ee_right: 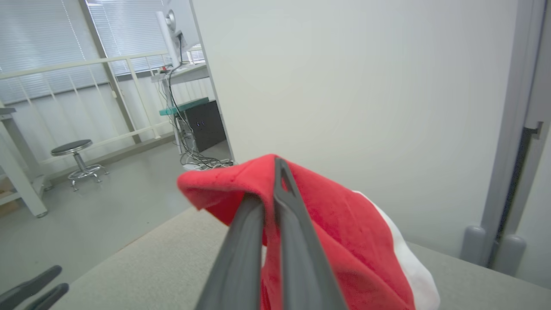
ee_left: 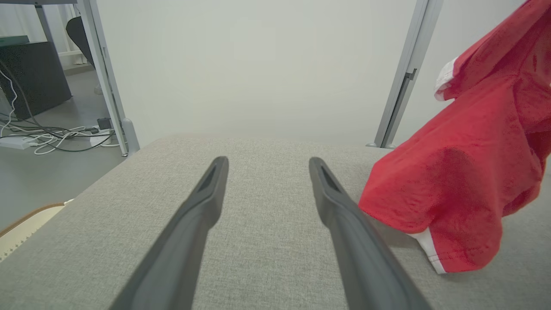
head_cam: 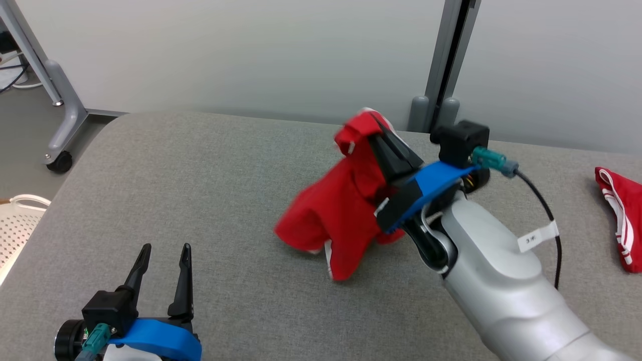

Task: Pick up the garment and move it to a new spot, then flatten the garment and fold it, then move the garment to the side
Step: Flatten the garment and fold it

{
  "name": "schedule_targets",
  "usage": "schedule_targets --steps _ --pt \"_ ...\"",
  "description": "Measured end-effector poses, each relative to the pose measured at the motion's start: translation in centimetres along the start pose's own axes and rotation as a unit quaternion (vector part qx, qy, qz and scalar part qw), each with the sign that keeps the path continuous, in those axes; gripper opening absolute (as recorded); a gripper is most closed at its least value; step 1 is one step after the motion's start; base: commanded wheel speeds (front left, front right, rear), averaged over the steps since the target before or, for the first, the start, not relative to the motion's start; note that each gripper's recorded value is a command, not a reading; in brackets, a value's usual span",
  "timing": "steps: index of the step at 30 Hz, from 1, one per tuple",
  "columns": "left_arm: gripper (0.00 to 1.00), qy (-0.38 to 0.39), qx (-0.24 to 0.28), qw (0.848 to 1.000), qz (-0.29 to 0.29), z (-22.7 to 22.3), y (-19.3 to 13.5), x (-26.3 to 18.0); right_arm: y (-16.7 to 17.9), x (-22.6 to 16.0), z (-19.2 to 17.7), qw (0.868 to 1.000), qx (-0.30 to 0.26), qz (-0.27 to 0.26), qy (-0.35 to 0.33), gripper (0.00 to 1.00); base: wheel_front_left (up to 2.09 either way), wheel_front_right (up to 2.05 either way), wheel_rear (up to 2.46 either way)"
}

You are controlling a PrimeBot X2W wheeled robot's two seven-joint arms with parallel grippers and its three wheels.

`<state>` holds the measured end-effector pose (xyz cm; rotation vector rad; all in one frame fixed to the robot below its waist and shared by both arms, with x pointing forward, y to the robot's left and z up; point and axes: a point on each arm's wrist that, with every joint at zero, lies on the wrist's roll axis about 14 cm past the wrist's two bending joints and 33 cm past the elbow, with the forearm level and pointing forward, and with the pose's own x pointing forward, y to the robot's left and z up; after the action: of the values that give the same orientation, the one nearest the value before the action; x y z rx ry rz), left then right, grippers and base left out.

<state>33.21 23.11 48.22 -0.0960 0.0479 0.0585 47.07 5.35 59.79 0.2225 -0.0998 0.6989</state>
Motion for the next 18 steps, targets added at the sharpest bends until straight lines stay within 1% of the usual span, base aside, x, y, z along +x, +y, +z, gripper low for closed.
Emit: schedule_targets --steps 1,3,5,7,9,11,13,15,16,17,18 --pt "1.0 -0.001 0.0 1.0 -0.001 0.1 0.0 0.0 0.9 0.4 1.2 1.0 0.018 0.012 -0.019 0.0 0.0 0.0 0.0" --pt "1.0 -0.003 0.001 1.0 -0.001 0.2 -0.1 0.0 2.4 1.1 3.7 0.997 0.032 0.035 -0.052 0.0 0.0 0.0 0.0" --pt "1.0 -0.003 0.001 1.0 -0.002 0.2 -0.1 0.1 3.2 1.6 6.6 0.992 0.064 0.049 -0.092 0.0 0.0 0.0 0.0" --pt "1.0 -0.004 0.001 1.0 -0.003 0.3 -0.2 0.2 3.0 1.5 9.0 0.987 0.088 0.047 -0.128 0.0 0.0 0.0 0.0" --pt "1.0 -0.004 0.0 1.0 -0.005 0.3 -0.4 0.3 1.5 1.2 10.0 0.985 0.093 0.028 -0.146 0.0 0.0 0.0 0.0" --pt "1.0 -0.005 -0.001 1.0 -0.008 0.3 -0.5 0.4 -0.8 0.4 8.3 0.987 0.093 -0.011 -0.131 0.0 0.0 0.0 0.0" --pt "1.0 -0.003 -0.001 1.0 -0.011 0.2 -0.7 0.5 -3.9 -1.1 4.9 0.988 0.1 -0.066 -0.096 0.0 0.0 0.0 0.0" --pt "1.0 -0.003 -0.002 1.0 -0.015 0.2 -1.0 0.7 -7.1 -3.1 1.5 0.983 0.115 -0.126 -0.061 0.0 0.0 0.0 0.0" --pt "1.0 -0.003 -0.002 1.0 -0.017 0.2 -1.1 0.7 -8.5 -4.1 -0.1 0.981 0.113 -0.154 -0.042 0.1 0.0 0.0 0.0" --pt "1.0 -0.003 -0.002 1.0 -0.018 0.2 -1.2 0.8 -10.0 -5.3 -1.5 0.977 0.111 -0.182 -0.025 0.99 0.0 0.0 0.0" --pt "1.0 -0.003 -0.002 1.0 -0.02 0.2 -1.3 0.9 -11.4 -6.6 -2.5 0.971 0.113 -0.21 -0.015 1.0 0.0 0.0 0.0"
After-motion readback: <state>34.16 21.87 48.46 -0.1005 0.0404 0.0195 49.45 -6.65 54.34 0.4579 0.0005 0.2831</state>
